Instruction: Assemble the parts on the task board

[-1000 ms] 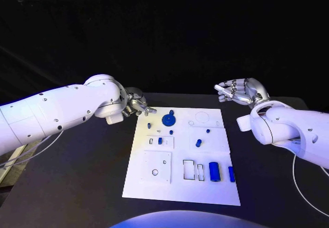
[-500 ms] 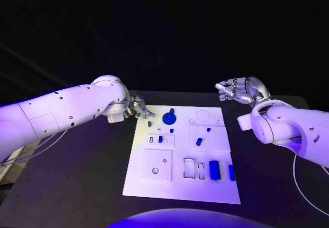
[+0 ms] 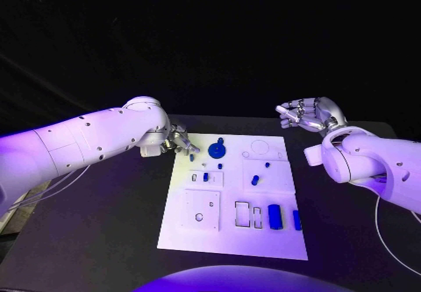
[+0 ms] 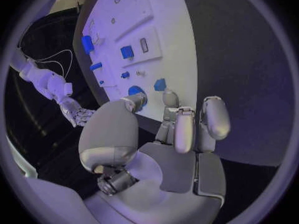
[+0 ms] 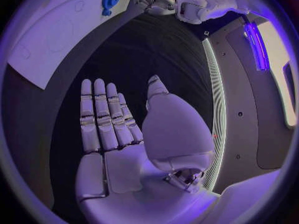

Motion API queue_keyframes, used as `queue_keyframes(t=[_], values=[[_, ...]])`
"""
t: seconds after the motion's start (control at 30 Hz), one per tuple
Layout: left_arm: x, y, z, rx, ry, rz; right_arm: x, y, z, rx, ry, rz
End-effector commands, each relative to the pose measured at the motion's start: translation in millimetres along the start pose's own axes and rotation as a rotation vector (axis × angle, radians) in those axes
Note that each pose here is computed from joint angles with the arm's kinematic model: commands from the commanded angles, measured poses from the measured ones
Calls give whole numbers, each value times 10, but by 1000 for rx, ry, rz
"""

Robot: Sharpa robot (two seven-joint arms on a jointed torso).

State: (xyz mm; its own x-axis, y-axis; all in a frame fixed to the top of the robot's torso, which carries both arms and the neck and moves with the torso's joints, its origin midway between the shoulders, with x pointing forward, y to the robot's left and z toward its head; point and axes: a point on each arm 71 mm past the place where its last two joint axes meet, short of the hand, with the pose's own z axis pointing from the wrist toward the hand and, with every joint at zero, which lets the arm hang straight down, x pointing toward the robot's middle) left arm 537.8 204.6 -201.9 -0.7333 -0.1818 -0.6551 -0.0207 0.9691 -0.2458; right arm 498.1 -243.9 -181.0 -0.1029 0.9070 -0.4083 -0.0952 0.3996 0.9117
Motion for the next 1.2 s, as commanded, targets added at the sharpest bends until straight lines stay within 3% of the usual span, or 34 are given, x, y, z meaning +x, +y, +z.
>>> queue_keyframes(t=[0.03, 1.2], values=[[34, -16, 12, 4, 39, 18, 21, 13, -1, -12, 14, 1], [76, -23, 90, 3, 50, -29, 29, 15, -2, -11, 18, 2]])
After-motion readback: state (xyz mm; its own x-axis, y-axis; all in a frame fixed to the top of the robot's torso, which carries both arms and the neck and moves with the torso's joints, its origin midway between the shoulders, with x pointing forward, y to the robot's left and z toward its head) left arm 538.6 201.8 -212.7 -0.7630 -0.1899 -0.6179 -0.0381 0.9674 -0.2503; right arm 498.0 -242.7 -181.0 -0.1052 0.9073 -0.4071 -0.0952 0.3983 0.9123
